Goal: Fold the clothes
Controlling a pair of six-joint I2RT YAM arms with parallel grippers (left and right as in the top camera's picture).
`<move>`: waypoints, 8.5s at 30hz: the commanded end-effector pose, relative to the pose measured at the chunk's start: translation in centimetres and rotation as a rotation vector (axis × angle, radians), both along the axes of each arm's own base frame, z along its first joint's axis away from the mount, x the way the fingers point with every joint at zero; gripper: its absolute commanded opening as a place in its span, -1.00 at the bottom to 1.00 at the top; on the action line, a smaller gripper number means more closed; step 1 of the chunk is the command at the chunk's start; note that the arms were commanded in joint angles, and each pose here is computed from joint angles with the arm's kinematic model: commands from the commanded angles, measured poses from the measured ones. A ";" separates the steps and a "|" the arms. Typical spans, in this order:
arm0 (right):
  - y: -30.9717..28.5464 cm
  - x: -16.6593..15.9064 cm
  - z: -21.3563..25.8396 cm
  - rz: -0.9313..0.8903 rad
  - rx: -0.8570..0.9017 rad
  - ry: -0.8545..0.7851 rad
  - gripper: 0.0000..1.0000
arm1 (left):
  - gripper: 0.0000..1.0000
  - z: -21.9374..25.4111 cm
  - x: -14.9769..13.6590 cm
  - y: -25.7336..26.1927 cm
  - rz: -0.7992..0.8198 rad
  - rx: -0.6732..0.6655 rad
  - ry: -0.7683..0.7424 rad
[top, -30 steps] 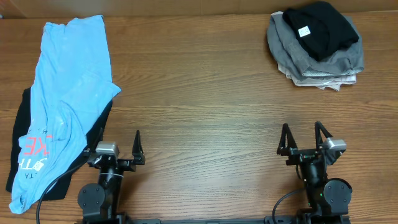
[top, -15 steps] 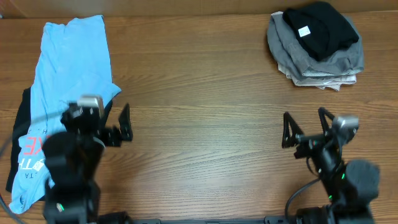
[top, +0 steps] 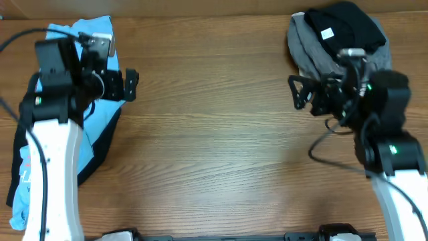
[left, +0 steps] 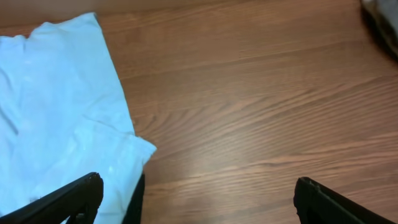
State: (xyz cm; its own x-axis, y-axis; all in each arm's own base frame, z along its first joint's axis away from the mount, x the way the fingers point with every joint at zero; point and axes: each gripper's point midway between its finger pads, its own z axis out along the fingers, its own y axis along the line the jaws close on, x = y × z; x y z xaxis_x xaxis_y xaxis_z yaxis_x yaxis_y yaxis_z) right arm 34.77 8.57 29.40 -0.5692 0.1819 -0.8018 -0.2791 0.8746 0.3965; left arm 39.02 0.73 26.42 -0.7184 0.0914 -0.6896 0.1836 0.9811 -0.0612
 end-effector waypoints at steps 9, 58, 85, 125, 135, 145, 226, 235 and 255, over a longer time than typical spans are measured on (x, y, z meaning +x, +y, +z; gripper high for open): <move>1.7 2.3 -4.3 0.094 0.052 0.145 0.96 | 0.99 -2.9 3.2 12.9 0.199 0.105 0.094; 0.9 3.1 -5.0 0.057 0.032 0.156 0.29 | -0.92 -18.4 6.0 13.5 0.278 -0.134 0.504; -1.3 -1.9 -1.6 -0.009 0.127 0.222 0.16 | -0.92 8.1 9.0 -17.2 -0.370 -0.124 -0.011; 16.0 7.1 -15.7 0.388 0.009 0.210 0.89 | -0.92 29.7 2.3 -22.2 -0.557 -0.553 -0.532; 13.3 9.8 -15.3 0.272 -0.030 0.154 1.00 | -0.92 29.1 2.2 -22.1 -0.550 -0.550 -0.504; 13.6 10.4 -14.2 0.268 0.013 0.116 -0.84 | -0.92 30.1 1.6 -21.8 -0.551 -0.552 -0.533; -2.7 10.3 10.8 -0.197 -0.375 0.117 -0.92 | -0.92 18.7 6.8 7.7 0.303 0.018 -0.289; -2.2 5.3 7.8 -0.154 -0.326 0.348 -0.92 | -0.92 12.9 2.1 6.7 0.280 0.020 0.016; -2.6 -11.3 4.5 -0.160 -0.184 0.546 -0.92 | -0.92 9.6 -9.3 5.0 0.317 0.038 0.233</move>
